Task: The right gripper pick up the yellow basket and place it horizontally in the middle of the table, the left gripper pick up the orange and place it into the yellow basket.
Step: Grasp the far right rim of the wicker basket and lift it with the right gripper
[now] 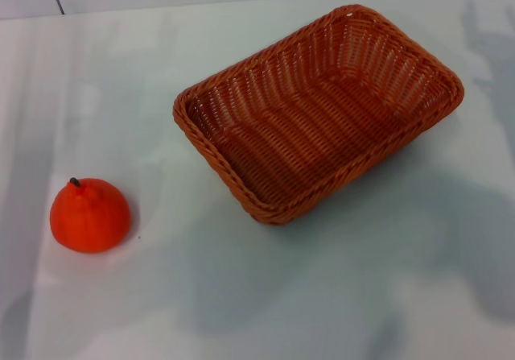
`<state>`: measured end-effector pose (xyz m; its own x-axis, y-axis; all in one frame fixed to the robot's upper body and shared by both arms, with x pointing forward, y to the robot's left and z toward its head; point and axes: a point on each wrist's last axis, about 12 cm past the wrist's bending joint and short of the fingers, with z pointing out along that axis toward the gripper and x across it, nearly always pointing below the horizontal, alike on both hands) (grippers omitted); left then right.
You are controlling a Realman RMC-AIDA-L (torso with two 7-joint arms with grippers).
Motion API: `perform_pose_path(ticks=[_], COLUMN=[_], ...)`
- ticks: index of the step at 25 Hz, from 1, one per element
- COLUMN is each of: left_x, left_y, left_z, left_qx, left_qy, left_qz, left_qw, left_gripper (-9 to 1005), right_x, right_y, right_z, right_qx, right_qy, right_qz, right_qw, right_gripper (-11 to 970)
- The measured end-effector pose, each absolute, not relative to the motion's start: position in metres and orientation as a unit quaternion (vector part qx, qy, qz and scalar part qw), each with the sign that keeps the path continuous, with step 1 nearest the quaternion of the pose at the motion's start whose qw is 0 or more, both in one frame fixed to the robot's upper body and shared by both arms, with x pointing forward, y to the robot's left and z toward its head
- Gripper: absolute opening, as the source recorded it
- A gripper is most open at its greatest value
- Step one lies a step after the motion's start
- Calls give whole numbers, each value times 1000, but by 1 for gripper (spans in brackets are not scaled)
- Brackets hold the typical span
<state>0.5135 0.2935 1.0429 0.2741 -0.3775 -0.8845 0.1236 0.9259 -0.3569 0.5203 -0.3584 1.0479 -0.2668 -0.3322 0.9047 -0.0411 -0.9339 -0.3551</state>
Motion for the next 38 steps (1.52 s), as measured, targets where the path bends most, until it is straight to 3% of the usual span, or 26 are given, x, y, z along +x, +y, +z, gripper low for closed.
perform_pose_path(ticks=[10, 14, 19, 24, 30, 35, 38], left_x=[510, 509, 508, 508, 508, 507, 507], left_y=[294, 295, 296, 296, 293, 291, 289], left_z=[1042, 1041, 1041, 1040, 1039, 1038, 1038], left_qx=[-113, -116, -117, -120, -119, -120, -122], left_qy=[580, 580, 580, 582, 584, 584, 585], left_qz=[-157, -155, -154, -154, -158, -163, -166], left_qw=[791, 792, 791, 790, 787, 786, 784], left_gripper=[703, 702, 702, 703, 702, 703, 703], right_x=[524, 531, 556, 584, 604, 617, 628], right_y=[-353, -354, -378, -391, -372, -352, -338], right_z=[1045, 1050, 1085, 1143, 1199, 1215, 1221], right_qx=[-611, -623, -665, -756, -835, -877, -902], right_qy=[153, 124, 49, -62, -140, -172, -184], right_qz=[-770, -756, -696, -557, -436, -363, -315], right_qw=[105, 155, 268, 337, 306, 262, 230], right_gripper=[655, 655, 656, 656, 672, 756, 870])
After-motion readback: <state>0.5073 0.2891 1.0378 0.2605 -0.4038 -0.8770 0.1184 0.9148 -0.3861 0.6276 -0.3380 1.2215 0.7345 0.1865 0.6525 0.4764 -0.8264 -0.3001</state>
